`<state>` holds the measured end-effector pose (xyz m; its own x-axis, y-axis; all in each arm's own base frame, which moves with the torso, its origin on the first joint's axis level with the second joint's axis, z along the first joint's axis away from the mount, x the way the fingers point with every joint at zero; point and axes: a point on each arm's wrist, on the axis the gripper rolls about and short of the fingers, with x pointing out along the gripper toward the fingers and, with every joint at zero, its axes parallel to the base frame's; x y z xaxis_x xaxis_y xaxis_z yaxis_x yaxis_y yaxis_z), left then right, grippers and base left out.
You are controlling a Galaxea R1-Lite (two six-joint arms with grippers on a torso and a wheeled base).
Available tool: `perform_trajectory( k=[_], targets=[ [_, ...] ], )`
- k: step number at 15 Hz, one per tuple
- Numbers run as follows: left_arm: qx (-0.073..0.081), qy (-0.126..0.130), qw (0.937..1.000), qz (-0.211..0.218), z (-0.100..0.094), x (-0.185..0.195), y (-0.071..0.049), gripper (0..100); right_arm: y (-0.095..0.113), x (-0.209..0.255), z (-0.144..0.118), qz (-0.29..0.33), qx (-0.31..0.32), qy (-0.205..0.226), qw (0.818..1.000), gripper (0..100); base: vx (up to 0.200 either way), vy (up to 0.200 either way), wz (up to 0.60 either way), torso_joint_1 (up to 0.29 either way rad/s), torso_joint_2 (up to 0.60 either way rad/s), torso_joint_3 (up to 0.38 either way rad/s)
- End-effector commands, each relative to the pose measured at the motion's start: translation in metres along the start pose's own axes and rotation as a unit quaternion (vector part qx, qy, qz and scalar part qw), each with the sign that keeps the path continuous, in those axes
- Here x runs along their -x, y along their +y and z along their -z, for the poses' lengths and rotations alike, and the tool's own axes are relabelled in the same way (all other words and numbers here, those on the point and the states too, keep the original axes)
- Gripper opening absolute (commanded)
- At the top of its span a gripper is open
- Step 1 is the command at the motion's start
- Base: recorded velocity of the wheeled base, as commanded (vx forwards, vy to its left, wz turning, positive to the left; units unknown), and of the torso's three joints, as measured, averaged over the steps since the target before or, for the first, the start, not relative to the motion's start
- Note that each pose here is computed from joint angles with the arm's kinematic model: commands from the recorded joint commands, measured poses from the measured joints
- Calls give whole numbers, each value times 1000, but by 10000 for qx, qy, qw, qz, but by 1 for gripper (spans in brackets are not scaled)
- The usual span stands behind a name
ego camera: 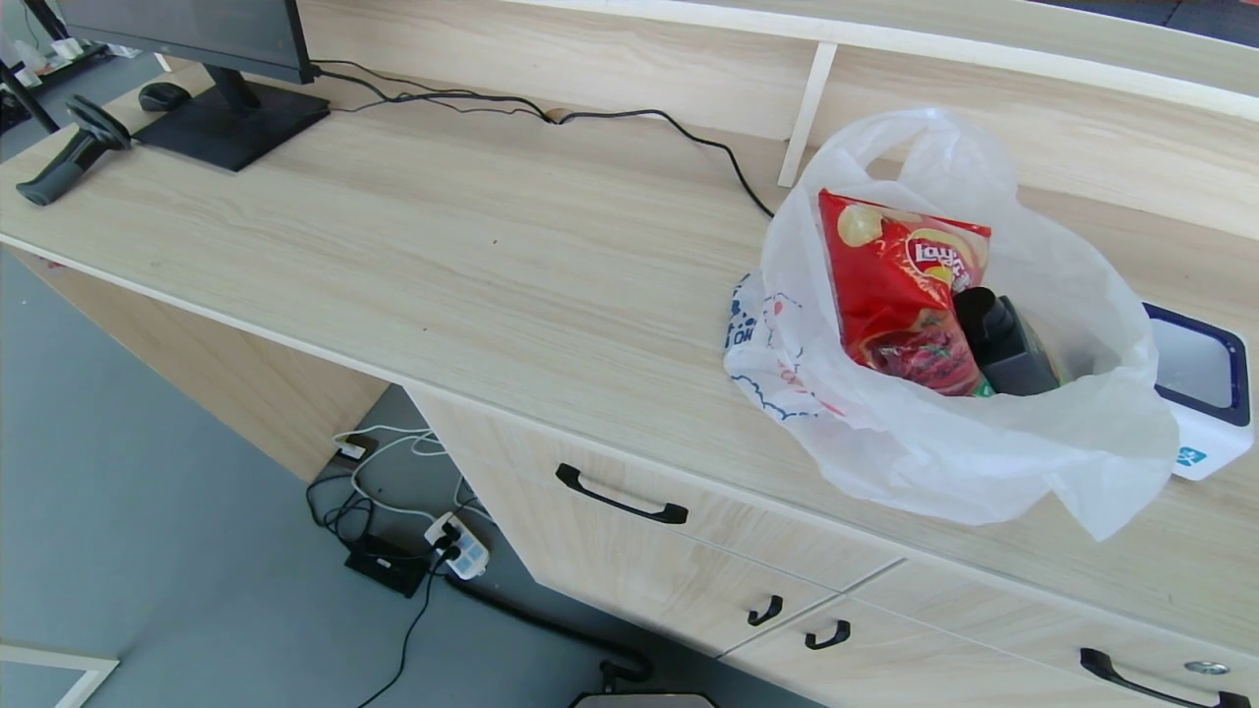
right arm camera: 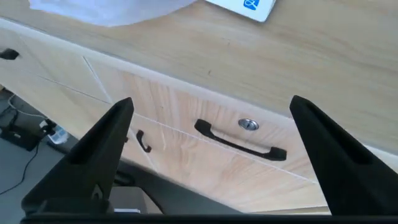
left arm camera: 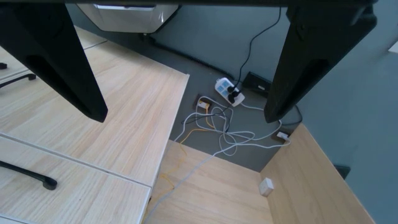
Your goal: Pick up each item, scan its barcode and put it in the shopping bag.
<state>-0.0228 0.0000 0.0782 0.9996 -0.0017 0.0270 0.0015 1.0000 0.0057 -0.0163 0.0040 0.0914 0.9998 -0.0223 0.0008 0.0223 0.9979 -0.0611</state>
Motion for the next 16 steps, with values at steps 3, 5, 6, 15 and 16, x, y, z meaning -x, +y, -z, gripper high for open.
perform_trajectory(
  k=[3, 5, 6, 15, 16],
  targets=[
    [-2, 5, 10000, -1, 0, 0, 0, 100, 1, -1, 8, -14, -134, 202, 9997, 100, 0, 0, 0, 0, 0, 0],
    [6, 5, 10000, -1, 0, 0, 0, 100, 0, -2, 2, 101, 86, -81, 9999, 100, 0, 0, 0, 0, 0, 0],
    [6, 5, 10000, -1, 0, 0, 0, 100, 0, -2, 6, 89, 202, 81, 9997, 100, 0, 0, 0, 0, 0, 0],
    [-2, -3, 10000, -1, 0, 0, 0, 100, -1, -1, 14, 536, -85, 501, 9973, 100, 0, 0, 0, 0, 0, 0],
    [-2, -3, 10000, -1, 0, 0, 0, 100, -1, -1, 14, 523, -138, 490, 9973, 100, 0, 0, 0, 0, 0, 0]
  ],
)
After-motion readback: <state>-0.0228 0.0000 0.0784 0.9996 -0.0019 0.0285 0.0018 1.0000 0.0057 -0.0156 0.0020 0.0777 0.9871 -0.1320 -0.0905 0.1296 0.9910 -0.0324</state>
